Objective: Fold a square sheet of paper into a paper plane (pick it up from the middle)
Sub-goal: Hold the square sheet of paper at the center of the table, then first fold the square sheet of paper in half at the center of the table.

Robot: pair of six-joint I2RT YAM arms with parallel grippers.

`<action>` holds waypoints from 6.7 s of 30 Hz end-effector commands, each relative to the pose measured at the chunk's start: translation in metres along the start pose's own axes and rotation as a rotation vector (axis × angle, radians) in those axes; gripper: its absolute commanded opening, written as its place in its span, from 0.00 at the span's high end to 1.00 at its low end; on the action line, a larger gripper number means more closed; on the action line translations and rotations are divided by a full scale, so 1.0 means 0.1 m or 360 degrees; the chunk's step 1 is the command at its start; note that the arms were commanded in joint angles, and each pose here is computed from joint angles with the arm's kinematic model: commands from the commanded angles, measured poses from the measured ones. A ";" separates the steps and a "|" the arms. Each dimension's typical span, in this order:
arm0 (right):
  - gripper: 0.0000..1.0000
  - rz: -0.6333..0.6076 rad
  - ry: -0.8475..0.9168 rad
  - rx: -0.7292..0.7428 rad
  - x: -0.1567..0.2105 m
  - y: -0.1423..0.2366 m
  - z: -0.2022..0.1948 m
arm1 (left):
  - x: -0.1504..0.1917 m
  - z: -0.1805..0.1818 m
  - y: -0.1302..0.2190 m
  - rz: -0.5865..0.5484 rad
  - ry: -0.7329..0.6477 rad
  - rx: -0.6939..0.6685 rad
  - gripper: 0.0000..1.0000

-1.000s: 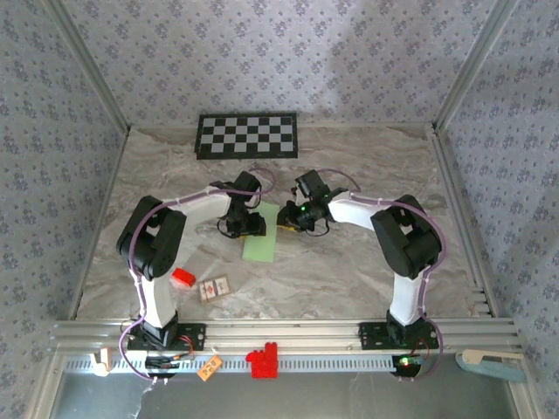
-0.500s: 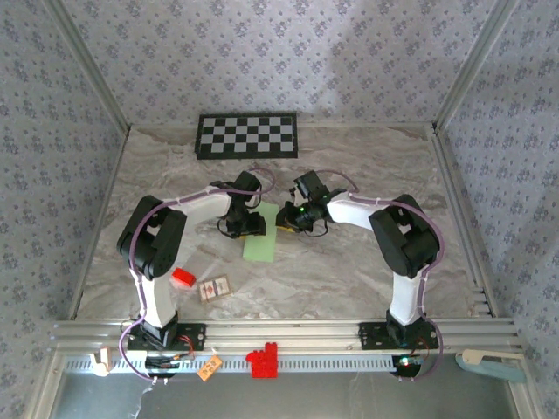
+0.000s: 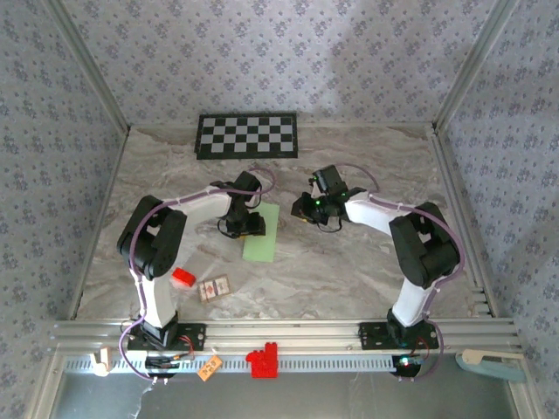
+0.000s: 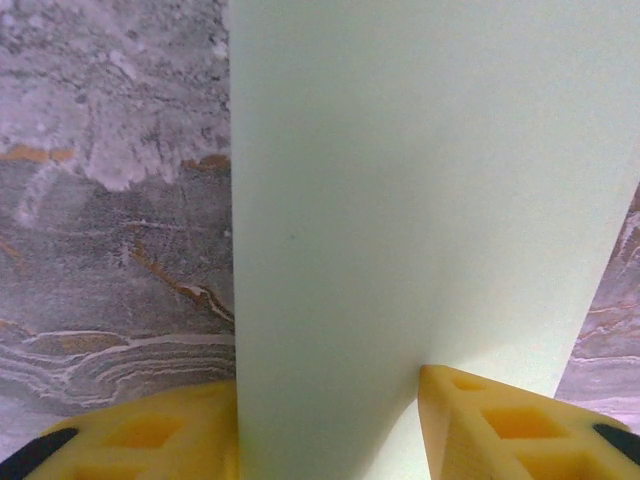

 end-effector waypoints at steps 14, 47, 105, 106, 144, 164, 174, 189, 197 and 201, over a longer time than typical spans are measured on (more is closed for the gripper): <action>0.80 0.0109 0.0052 -0.0082 0.15 -0.17 0.17 | 0.35 0.22 -0.54 0.0251 -0.0020 -0.0115 0.48; 0.85 0.0356 0.0049 -0.0141 0.39 -0.65 0.33 | 0.39 0.20 -0.62 0.0304 -0.0114 -0.0094 0.49; 0.87 0.0762 0.0322 0.0459 0.68 -0.99 -0.34 | -0.01 -0.32 0.42 0.0046 0.0310 0.0806 0.81; 0.87 0.0765 0.0321 0.0465 0.69 -0.99 -0.34 | 0.00 -0.32 0.38 0.0057 0.0296 0.0777 0.82; 0.88 0.0819 0.0367 0.0683 0.72 -0.95 -0.54 | -0.08 0.03 0.59 -0.0123 0.0289 0.0831 0.83; 0.88 0.0837 0.0367 0.0702 0.78 -0.92 -0.59 | -0.22 0.71 0.11 -0.0048 0.0335 0.0465 0.84; 0.88 0.0849 0.0371 0.0713 0.82 -0.93 -0.58 | -0.23 0.22 0.53 -0.0176 0.0193 0.0850 0.84; 0.88 0.0868 0.0376 0.0746 0.86 -0.94 -0.63 | -0.63 0.20 0.04 -0.0167 0.0147 0.0610 0.84; 0.88 0.0873 0.0375 0.0791 0.86 -0.91 -0.69 | -0.81 0.62 -0.04 -0.0224 0.0227 0.0467 0.84; 0.88 0.0862 0.0372 0.0800 0.84 -0.89 -0.70 | -0.87 0.72 0.08 -0.0269 0.0246 0.0439 0.84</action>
Point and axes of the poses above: each hand's point on the last joint's axis, 136 mm out from that joint toward the fingers, its own y axis back along the fingers, its own z axis along the line the jaws close on, x = y × z, the point moved 4 cm from there along y, back along the fingers, and after that the axes turned 4 degrees about y, right-handed, at the moved point
